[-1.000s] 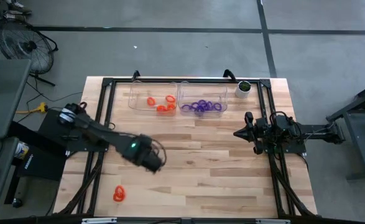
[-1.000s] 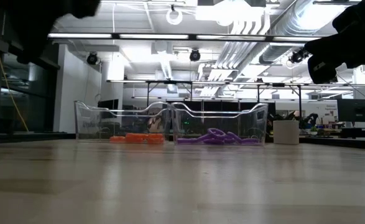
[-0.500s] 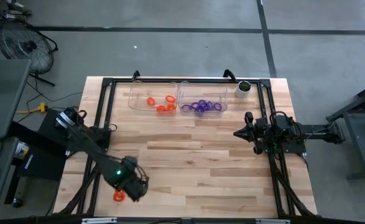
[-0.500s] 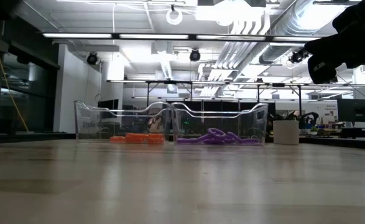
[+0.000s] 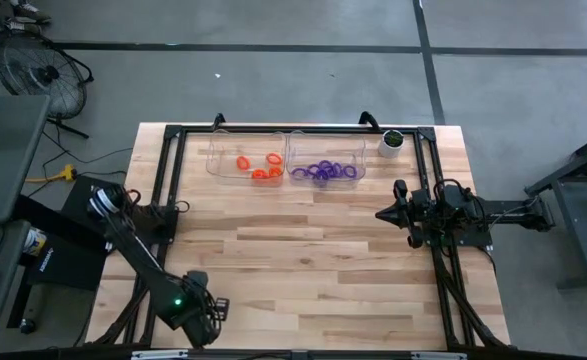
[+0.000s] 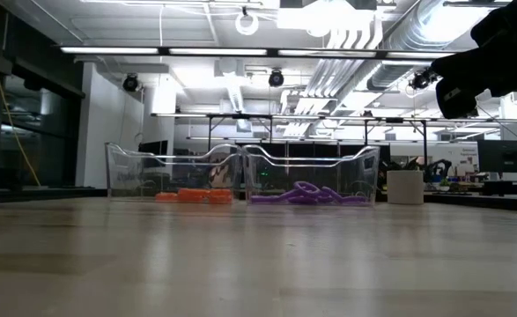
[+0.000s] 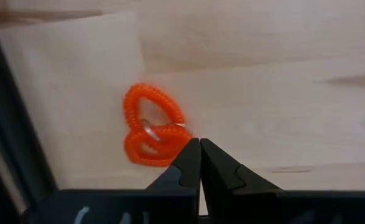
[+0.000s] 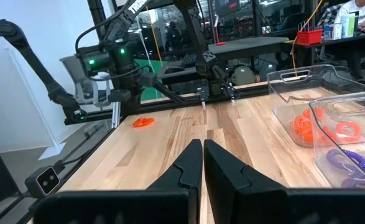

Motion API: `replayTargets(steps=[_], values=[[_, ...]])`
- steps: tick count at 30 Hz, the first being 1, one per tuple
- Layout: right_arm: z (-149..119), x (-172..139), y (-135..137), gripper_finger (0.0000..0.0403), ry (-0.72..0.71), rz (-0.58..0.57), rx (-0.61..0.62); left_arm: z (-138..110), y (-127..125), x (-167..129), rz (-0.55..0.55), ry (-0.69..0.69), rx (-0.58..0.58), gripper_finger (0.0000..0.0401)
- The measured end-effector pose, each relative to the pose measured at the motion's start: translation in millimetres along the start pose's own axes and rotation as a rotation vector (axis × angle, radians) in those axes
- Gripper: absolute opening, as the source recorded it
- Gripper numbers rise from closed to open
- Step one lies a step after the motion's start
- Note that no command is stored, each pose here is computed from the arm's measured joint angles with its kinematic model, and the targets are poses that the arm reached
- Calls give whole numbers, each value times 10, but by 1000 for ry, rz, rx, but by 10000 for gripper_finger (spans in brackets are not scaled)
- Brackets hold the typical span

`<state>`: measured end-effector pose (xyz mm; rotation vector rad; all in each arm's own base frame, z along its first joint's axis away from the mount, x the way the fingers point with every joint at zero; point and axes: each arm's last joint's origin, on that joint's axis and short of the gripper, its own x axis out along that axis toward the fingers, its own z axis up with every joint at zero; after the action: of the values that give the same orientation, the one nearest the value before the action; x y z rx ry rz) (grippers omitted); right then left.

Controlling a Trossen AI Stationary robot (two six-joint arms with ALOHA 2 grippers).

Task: Sort spring keychains
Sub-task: Put the orange spring keychain into the left transparent bin

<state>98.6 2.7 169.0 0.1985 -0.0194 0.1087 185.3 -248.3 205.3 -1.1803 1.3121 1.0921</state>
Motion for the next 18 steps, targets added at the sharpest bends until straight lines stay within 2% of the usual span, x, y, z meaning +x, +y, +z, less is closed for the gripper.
replayTargets(steps=[6,10,14,18], values=[[0,0,0,12,0,0,0,-103,21,141,17,-10,71,1],[1,0,0,12,0,0,0,-64,51,164,89,-30,194,8],[0,0,0,12,0,0,0,-58,61,162,111,-17,369,43],[0,0,0,12,0,0,0,-54,67,162,121,-7,553,103]])
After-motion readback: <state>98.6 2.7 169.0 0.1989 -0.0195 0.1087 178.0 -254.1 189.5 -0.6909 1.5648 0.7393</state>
